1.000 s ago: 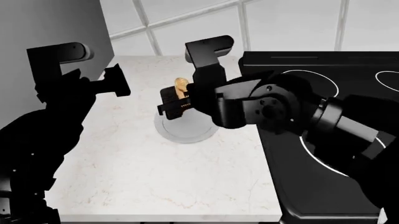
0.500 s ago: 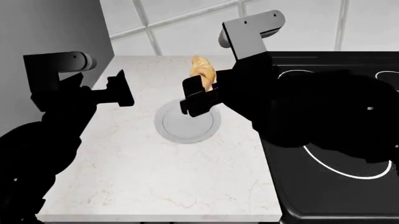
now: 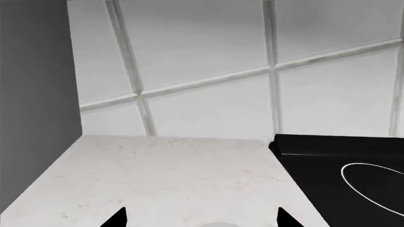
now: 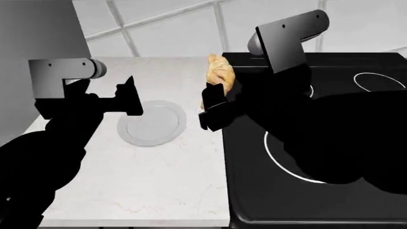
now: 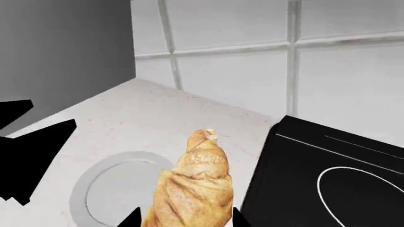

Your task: Pick the croissant and place it on the pan. Then turn on the stove to warm the croissant.

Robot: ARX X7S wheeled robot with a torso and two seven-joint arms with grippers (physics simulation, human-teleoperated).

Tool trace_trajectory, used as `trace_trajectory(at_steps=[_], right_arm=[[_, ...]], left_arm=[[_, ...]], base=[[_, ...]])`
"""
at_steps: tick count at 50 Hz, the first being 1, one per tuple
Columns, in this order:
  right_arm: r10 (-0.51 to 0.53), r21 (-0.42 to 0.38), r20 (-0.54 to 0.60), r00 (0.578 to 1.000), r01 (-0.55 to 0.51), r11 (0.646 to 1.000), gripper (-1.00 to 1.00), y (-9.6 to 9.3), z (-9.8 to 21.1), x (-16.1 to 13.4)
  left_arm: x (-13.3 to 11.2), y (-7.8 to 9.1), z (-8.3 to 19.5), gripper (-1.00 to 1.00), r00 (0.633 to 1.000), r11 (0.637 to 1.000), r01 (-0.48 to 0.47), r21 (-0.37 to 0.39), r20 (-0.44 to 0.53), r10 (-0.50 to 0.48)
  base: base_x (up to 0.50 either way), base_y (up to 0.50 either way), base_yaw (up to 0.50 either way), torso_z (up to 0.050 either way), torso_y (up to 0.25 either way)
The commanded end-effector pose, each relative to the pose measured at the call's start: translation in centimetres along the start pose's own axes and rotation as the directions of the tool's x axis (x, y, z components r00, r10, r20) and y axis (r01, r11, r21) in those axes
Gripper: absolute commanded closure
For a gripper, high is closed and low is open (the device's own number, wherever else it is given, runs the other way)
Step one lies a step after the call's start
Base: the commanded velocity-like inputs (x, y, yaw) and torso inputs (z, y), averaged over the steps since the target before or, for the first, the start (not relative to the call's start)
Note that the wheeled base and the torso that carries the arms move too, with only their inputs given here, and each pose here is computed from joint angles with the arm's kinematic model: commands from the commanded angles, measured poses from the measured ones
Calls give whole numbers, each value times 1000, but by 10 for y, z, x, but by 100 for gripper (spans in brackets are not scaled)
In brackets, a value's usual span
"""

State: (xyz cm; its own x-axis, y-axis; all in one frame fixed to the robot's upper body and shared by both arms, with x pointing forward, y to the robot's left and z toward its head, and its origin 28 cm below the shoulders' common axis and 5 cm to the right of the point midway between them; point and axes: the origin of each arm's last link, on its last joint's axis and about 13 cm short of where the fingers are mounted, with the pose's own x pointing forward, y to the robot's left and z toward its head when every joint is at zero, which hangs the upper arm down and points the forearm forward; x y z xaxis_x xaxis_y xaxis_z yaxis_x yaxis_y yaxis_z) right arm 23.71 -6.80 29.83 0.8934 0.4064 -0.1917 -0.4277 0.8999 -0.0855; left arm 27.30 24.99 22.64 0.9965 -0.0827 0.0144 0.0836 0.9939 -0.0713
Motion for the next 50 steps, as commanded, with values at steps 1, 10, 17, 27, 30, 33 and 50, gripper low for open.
trace_trajectory(at_steps=[1, 10, 17, 27, 30, 33, 50], right_arm=[[-7, -14, 23, 1000, 7, 1000, 100, 1, -2, -10], [-12, -13, 30, 999, 12, 1000, 100, 0, -3, -11], [-17, -22, 36, 999, 17, 1000, 100, -1, -2, -13], [-19, -29, 47, 999, 20, 999, 100, 0, 0, -16], [-18, -33, 48, 999, 20, 999, 100, 1, 1, -18], [-18, -34, 50, 999, 19, 999, 100, 1, 1, -19], [-21, -37, 52, 998, 23, 999, 100, 2, 2, -20]], left_arm=[[-3, -4, 0, -100, 1000, 1000, 12, 8, 0, -12], [-1, -5, 0, -100, 1000, 1000, 18, 13, -1, -18], [-1, -6, 1, -100, 1000, 1000, 18, 11, 0, -18], [-5, -5, 4, -100, 1000, 1000, 19, 9, 10, -19], [-6, -5, 5, -100, 1000, 1000, 18, 7, 14, -18], [-6, -6, 5, -100, 1000, 1000, 20, 8, 15, -20], [-6, -5, 4, -100, 1000, 1000, 23, 2, 14, -23]], base=[[0, -500, 0, 0, 0], [0, -500, 0, 0, 0], [0, -500, 0, 0, 0], [0, -500, 0, 0, 0], [0, -500, 0, 0, 0], [0, -500, 0, 0, 0], [0, -500, 0, 0, 0]])
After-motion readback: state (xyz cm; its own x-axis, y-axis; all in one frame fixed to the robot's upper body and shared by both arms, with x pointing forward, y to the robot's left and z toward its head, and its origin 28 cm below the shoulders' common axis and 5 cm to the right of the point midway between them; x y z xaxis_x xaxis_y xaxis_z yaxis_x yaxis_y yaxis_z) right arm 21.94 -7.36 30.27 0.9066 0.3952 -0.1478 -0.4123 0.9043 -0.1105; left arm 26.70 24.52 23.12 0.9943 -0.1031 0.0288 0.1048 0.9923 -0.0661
